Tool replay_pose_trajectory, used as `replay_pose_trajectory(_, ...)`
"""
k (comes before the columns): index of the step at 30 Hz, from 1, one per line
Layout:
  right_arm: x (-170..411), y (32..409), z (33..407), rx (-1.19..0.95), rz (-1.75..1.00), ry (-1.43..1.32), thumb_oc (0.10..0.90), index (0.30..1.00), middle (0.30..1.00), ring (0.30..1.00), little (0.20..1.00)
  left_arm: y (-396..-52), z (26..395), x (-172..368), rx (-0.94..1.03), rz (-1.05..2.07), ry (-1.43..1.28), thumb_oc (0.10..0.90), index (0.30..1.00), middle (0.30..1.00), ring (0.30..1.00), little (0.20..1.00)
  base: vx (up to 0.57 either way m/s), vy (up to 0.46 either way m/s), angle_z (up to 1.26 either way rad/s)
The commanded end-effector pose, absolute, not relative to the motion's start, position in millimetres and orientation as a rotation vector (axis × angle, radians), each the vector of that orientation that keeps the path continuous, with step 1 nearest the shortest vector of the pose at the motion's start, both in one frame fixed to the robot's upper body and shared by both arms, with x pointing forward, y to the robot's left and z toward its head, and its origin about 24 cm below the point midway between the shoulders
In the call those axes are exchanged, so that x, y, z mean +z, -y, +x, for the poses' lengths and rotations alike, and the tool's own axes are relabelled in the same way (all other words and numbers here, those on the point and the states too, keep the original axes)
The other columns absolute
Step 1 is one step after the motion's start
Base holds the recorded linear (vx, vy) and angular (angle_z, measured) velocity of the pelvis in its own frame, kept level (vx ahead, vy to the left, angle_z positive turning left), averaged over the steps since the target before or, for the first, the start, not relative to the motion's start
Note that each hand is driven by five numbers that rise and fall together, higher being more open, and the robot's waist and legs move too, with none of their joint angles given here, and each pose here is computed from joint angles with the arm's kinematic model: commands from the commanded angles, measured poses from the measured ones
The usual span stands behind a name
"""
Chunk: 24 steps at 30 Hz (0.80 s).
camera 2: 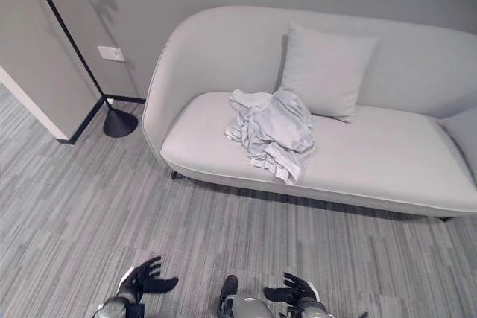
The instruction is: Hang the clothes on the sofa on the clothes rack.
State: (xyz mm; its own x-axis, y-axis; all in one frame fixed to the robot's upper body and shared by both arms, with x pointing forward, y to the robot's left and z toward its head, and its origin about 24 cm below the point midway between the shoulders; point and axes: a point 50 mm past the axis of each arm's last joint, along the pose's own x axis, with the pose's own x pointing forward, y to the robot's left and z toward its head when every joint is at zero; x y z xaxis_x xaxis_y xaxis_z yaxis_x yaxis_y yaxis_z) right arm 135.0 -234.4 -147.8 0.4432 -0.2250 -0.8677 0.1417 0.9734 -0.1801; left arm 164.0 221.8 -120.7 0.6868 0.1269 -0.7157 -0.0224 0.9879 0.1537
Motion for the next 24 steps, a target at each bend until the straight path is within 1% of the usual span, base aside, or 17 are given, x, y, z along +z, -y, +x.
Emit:
replay_pose_trajectory(1, -135.4, 264.3, 132.7, -0.242, -0.187, -1.015, 0.8, 0.9, 0.9, 0.9, 0.9, -218.9, 155.9, -122.9, 0.047, 0.206, -0.809, 0.8, 0.9, 0.9, 0.9, 0.9, 0.57, 0.143, -1.4)
replay_pose_trajectory(4, -129.1, 263.2, 145.3, -0.224, -0.211, -0.958, 0.8, 0.9, 0.9, 0.9, 0.9, -219.1, 150.5, -127.6, 0.063, 0.207, -0.843, 0.8, 0.9, 0.9, 0.9, 0.9, 0.51, 0.047, -1.44)
replay_pose_trajectory(6, -124.7, 255.5, 154.9, -0.164, -0.235, -0.915, 0.8, 0.9, 0.9, 0.9, 0.9, -219.9, 149.0, -127.4, 0.086, 0.163, -0.843, 0.8, 0.9, 0.9, 0.9, 0.9, 0.53, 0.03, -0.48)
replay_pose_trajectory(9, -125.7, 242.5, 157.2, -0.066, -0.282, -0.908, 0.8, 0.9, 0.9, 0.9, 0.9, -219.3, 139.6, -130.4, 0.123, 0.096, -0.859, 0.8, 0.9, 0.9, 0.9, 0.9, 0.55, 0.104, -0.56)
replay_pose_trajectory(11, -118.6, 229.9, 172.8, -0.012, -0.291, -0.846, 0.8, 0.9, 0.9, 0.9, 0.9, -225.8, 144.3, -125.0, 0.171, 0.061, -0.83, 0.8, 0.9, 0.9, 0.9, 0.9, 0.3, 0.182, -0.34)
replay_pose_trajectory(13, -108.7, 225.3, 184.5, 0.017, -0.32, -0.781, 0.8, 0.9, 0.9, 0.9, 0.9, -233.2, 150.3, -118.9, 0.192, 0.07, -0.801, 0.8, 0.9, 0.9, 0.9, 0.9, 0.21, 0.095, -0.1)
replay_pose_trajectory(15, -102.3, 224.1, 189.7, 0.018, -0.316, -0.737, 0.8, 0.9, 0.9, 0.9, 0.9, -236.1, 154.5, -115.3, 0.201, 0.071, -0.779, 0.8, 0.9, 0.9, 0.9, 0.9, 0.17, -0.069, 0.36)
replay_pose_trajectory(17, -83.5, 232.3, 199.8, 0.012, -0.366, -0.641, 0.8, 0.9, 0.9, 0.9, 0.9, -245.2, 165.8, -99.8, 0.227, 0.071, -0.687, 0.8, 0.9, 0.9, 0.9, 0.9, 0.21, -0.296, 0.84)
replay_pose_trajectory(18, -80.3, 241.2, 198.3, 0.003, -0.434, -0.634, 0.8, 0.9, 0.9, 0.9, 0.9, -250.3, 164.9, -98.2, 0.233, 0.107, -0.688, 0.8, 0.9, 0.9, 0.9, 0.9, 0.21, -0.342, 0.63)
replay_pose_trajectory(19, -80.4, 244.6, 192.6, -0.003, -0.434, -0.64, 0.8, 0.9, 0.9, 0.9, 0.9, -252.1, 164.6, -93.1, 0.239, 0.089, -0.657, 0.8, 0.9, 0.9, 0.9, 0.9, 0.16, -0.306, 0.81)
replay_pose_trajectory(21, -74.7, 246.6, 194.5, -0.007, -0.44, -0.615, 0.8, 0.9, 0.9, 0.9, 0.9, -251.9, 166.2, -91.2, 0.251, 0.072, -0.642, 0.8, 0.9, 0.9, 0.9, 0.9, 0.06, -0.163, 0.86)
replay_pose_trajectory(24, -66.7, 257.3, 193.0, -0.032, -0.461, -0.588, 0.8, 0.9, 0.9, 0.9, 0.9, -247.6, 168.9, -88.3, 0.26, 0.019, -0.61, 0.8, 0.9, 0.9, 0.9, 0.9, 0.08, -0.136, 0.13)
